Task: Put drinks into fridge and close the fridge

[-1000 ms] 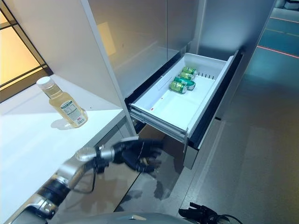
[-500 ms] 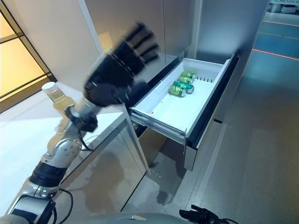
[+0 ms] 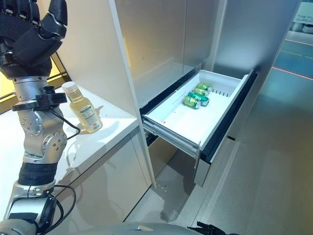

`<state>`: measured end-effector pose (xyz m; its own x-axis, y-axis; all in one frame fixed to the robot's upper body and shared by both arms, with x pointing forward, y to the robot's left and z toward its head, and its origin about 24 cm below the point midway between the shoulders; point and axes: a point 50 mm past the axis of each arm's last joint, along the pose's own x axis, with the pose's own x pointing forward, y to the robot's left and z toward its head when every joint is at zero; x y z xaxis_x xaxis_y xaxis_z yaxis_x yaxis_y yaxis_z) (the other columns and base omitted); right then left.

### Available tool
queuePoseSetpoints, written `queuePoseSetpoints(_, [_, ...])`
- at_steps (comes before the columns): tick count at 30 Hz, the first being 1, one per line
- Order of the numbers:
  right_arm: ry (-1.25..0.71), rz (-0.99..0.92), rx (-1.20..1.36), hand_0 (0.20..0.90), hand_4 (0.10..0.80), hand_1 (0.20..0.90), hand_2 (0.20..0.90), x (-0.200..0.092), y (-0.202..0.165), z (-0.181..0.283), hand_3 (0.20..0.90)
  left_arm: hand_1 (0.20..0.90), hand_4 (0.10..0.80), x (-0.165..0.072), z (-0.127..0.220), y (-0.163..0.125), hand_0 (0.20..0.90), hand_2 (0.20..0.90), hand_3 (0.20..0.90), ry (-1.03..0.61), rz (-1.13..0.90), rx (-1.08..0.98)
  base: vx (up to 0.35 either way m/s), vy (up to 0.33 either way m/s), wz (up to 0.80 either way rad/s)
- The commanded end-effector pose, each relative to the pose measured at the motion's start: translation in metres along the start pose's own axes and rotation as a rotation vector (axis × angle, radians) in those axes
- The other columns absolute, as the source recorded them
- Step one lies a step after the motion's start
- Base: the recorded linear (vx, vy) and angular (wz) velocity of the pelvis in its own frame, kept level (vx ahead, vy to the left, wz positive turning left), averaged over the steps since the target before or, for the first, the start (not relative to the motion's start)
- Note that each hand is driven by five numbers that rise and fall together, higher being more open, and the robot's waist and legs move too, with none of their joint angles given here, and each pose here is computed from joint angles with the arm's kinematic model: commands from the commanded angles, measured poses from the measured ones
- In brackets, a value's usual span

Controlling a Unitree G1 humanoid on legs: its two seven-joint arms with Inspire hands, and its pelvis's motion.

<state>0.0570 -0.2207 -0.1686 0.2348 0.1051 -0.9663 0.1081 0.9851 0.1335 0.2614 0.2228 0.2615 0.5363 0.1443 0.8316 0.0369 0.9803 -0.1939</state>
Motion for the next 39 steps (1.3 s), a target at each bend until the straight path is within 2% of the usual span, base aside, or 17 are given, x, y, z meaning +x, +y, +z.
queuePoseSetpoints(1, [0.043, 0.050, -0.074, 0.900, 0.800, 0.900, 0.900, 0.005, 0.013, 0.001, 0.900, 0.900, 0.800, 0.032, 0.020, -0.010, 0.900, 0.900, 0.900, -0.129, -0.055, 0.060, 0.007, 0.000, 0.05])
queuePoseSetpoints(18, [0.039, 0.052, -0.094, 0.900, 0.800, 0.900, 0.900, 0.005, 0.014, 0.013, 0.900, 0.900, 0.800, -0.004, -0.019, 0.010, 0.900, 0.900, 0.900, 0.102, 0.024, 0.175, -0.004, 0.005, 0.08])
queuePoseSetpoints(23, [0.039, 0.057, -0.095, 0.900, 0.800, 0.900, 0.900, 0.005, 0.014, 0.015, 0.900, 0.900, 0.800, -0.017, -0.032, 0.015, 0.900, 0.900, 0.900, 0.160, 0.048, 0.263, 0.002, 0.004, 0.03])
queuePoseSetpoints(28, [0.037, 0.056, -0.091, 0.900, 0.800, 0.900, 0.900, 0.005, 0.013, 0.016, 0.900, 0.900, 0.800, -0.021, -0.040, 0.021, 0.900, 0.900, 0.900, 0.175, 0.054, 0.346, 0.003, 0.004, 0.02])
queuePoseSetpoints(39, [0.042, 0.050, -0.087, 0.900, 0.800, 0.900, 0.900, 0.004, 0.010, 0.015, 0.900, 0.900, 0.800, -0.030, -0.054, 0.025, 0.900, 0.900, 0.900, 0.252, 0.037, 0.390, 0.000, 0.000, 0.00])
